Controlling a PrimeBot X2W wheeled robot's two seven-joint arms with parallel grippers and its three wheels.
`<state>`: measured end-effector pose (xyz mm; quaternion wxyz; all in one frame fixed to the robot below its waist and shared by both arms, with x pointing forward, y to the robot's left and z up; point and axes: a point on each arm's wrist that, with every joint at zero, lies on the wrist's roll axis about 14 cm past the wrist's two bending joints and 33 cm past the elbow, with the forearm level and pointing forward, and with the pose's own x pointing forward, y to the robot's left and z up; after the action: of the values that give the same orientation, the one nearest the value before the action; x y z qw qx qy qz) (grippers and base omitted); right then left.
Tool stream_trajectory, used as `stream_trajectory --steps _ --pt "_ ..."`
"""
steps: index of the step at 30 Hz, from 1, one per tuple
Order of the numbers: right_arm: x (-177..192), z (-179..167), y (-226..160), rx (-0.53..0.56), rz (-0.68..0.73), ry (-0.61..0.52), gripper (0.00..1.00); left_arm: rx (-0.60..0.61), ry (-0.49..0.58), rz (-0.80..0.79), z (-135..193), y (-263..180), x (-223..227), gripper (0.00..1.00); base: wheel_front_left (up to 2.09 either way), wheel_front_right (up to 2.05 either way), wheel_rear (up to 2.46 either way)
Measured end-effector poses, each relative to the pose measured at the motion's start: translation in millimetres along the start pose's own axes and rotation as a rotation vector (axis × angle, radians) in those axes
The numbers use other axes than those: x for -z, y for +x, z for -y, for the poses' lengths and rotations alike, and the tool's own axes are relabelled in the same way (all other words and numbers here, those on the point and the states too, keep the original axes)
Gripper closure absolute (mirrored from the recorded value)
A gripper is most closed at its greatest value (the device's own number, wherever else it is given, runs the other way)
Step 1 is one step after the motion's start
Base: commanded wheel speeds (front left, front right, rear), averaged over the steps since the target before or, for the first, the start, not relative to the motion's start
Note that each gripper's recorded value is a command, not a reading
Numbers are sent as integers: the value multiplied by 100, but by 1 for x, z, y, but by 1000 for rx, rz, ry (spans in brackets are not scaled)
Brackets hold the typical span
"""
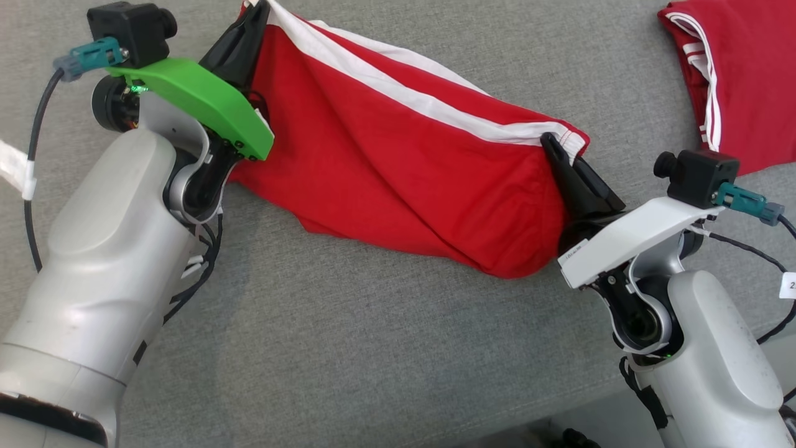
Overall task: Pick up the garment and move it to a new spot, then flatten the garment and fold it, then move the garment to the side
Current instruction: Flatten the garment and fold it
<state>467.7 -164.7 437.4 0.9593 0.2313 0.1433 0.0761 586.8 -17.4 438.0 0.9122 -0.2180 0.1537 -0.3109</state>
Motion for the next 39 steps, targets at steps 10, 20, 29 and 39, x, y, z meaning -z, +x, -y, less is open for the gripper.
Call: stream_trajectory --steps 10,20,29,39 --pt "9 8 3 34 10 23 0 -41 85 -53 -15 14 19 0 0 0 0" --pt "15 19 -31 84 -10 -85 0 -59 177 -52 -11 -6 22 0 0 0 0" --pt "5 13 -71 115 49 -185 0 -119 213 -123 -20 -45 41 0 0 0 0" --pt "-19 13 -92 156 194 -441 0 -188 206 -233 -31 -47 61 0 0 0 0"
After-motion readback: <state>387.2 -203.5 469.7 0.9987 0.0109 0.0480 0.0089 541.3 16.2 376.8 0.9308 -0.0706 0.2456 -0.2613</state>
